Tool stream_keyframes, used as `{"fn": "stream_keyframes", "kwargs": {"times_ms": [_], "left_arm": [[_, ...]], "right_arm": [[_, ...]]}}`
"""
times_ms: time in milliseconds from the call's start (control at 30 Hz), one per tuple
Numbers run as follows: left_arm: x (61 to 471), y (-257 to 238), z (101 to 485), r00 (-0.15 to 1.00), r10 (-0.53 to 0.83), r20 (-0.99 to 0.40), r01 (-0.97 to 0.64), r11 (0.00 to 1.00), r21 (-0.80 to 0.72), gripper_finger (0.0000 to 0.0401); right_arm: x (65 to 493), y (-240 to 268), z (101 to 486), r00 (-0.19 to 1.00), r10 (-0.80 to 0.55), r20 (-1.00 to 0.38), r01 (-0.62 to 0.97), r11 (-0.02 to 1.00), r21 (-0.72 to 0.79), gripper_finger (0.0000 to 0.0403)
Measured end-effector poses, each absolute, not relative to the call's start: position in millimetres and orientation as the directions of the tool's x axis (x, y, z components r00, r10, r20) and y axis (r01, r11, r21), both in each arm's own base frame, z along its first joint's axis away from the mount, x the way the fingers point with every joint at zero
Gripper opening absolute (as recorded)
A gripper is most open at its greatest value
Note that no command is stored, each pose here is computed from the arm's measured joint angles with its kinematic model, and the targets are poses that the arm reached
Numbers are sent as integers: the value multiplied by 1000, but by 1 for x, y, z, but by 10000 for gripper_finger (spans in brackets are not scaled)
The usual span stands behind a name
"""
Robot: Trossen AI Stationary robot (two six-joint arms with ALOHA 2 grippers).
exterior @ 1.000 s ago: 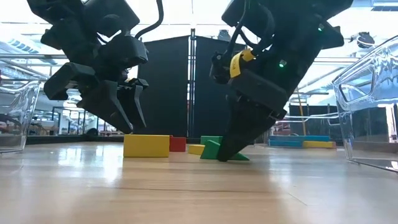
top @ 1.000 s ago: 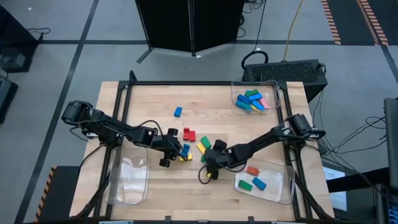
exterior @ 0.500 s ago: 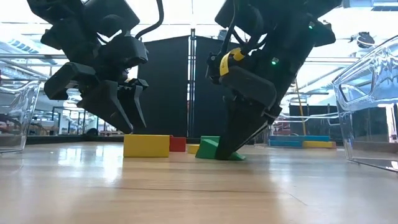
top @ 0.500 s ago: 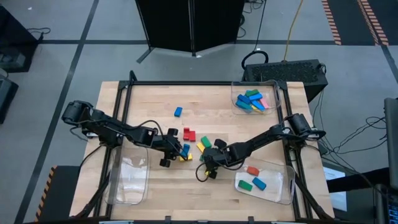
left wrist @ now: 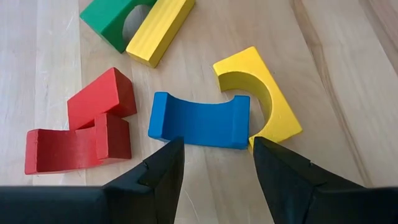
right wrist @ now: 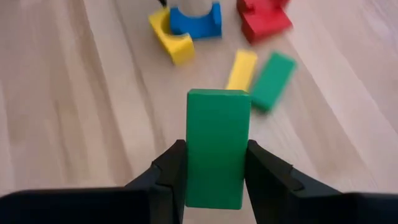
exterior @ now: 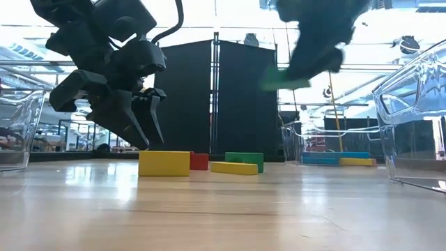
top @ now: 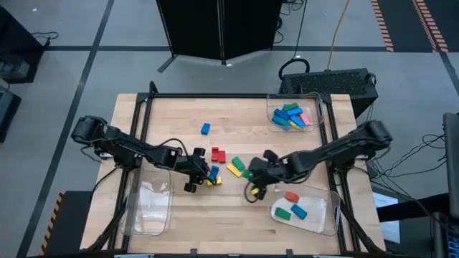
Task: Sort blocks by size
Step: Put the green triangle block into the bottom right transparent bin
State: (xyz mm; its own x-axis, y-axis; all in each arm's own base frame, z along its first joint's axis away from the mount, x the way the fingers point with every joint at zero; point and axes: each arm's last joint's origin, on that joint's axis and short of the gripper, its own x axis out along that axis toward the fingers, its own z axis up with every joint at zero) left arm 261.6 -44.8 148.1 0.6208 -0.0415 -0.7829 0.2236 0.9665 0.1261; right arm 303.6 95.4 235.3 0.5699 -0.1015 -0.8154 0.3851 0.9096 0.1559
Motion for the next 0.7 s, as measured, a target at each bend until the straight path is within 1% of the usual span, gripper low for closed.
{"fn": "stream_keyframes", "kwargs": {"times_ms": [167,367,467,700], "left_arm": [[262,-45,148,621,-41,-783,223,967,126,194],[262,-45,149,626,-42,-778,222,967,126,194],[263,-45,149,635,-44,-771,221,967,127,194],[264,-45,150,645,-46,-763,219,967,128,194]], "right_arm": [[260,103,265,521,-69,-851,448,870,204,114],[212,117,282,434,-38,-900,560,794,237,116],[198,127,278,394,-37,-918,596,771,224,116],[183,157,250,344,0,-939,611,760,224,117]]}}
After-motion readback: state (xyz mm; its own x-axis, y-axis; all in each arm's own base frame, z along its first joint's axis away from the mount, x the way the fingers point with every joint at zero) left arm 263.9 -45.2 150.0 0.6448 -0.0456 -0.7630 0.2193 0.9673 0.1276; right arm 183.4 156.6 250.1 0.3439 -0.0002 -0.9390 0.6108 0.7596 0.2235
